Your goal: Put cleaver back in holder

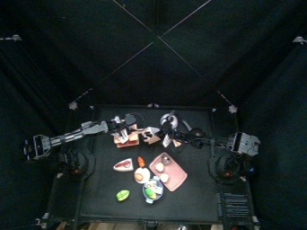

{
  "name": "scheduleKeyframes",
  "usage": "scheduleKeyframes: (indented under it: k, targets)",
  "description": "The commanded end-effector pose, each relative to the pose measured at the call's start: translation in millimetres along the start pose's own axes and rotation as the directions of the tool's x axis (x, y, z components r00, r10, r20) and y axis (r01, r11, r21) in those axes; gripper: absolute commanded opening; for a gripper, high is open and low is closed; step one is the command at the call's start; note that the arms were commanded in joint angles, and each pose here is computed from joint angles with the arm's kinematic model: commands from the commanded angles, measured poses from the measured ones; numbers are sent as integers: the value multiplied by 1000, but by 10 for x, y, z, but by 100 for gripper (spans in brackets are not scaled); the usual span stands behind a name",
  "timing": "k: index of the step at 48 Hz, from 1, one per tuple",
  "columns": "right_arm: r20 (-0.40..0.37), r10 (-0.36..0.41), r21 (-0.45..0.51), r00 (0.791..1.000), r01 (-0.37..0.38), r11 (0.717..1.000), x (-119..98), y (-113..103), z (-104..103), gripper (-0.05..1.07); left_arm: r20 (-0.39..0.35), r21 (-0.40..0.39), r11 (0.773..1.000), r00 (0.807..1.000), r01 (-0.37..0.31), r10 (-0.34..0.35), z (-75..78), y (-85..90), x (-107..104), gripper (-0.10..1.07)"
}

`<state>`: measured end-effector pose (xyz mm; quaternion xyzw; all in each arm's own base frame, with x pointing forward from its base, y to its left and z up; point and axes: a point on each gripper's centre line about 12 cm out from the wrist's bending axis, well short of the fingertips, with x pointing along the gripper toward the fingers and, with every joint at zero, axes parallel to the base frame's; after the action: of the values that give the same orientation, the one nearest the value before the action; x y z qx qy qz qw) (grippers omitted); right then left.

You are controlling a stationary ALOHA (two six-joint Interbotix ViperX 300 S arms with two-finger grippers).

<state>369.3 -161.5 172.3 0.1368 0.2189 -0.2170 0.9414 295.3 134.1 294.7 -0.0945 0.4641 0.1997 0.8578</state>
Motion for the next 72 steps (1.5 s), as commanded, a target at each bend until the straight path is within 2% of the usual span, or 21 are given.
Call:
scheduleKeyframes:
  k: [1, 18, 34, 48, 60, 72]
  targets:
    - [47, 8, -3, 999, -7, 1000, -23, 23, 155, 37, 28, -2, 1000, 1000, -3, 3, 100, 17, -52, 44]
    - [42, 7, -4, 999, -6, 1000, -11, 21, 145, 37, 15, -8, 1000, 1000, -7, 7, 243, 33, 76, 48]
    - [44, 7, -4, 999, -7, 1000, -16, 21, 145, 37, 7, -11, 1000, 1000, -11, 11, 322, 50, 244, 70]
    - [35, 6, -7, 999, -5, 1000, -14, 16, 118, 37, 71, -19, 1000, 997, -7, 8, 375, 64, 287, 87]
    - [31, 7, -7, 999, -7, 1000, -19, 27, 111, 37, 76, -26, 1000, 997, -1, 3, 310, 61, 328, 88]
    - [25, 9, -7, 1000, -9, 1000, -15, 37, 98, 37, 194, -53, 998, 981, 37, -26, 261, 19, 233, 88]
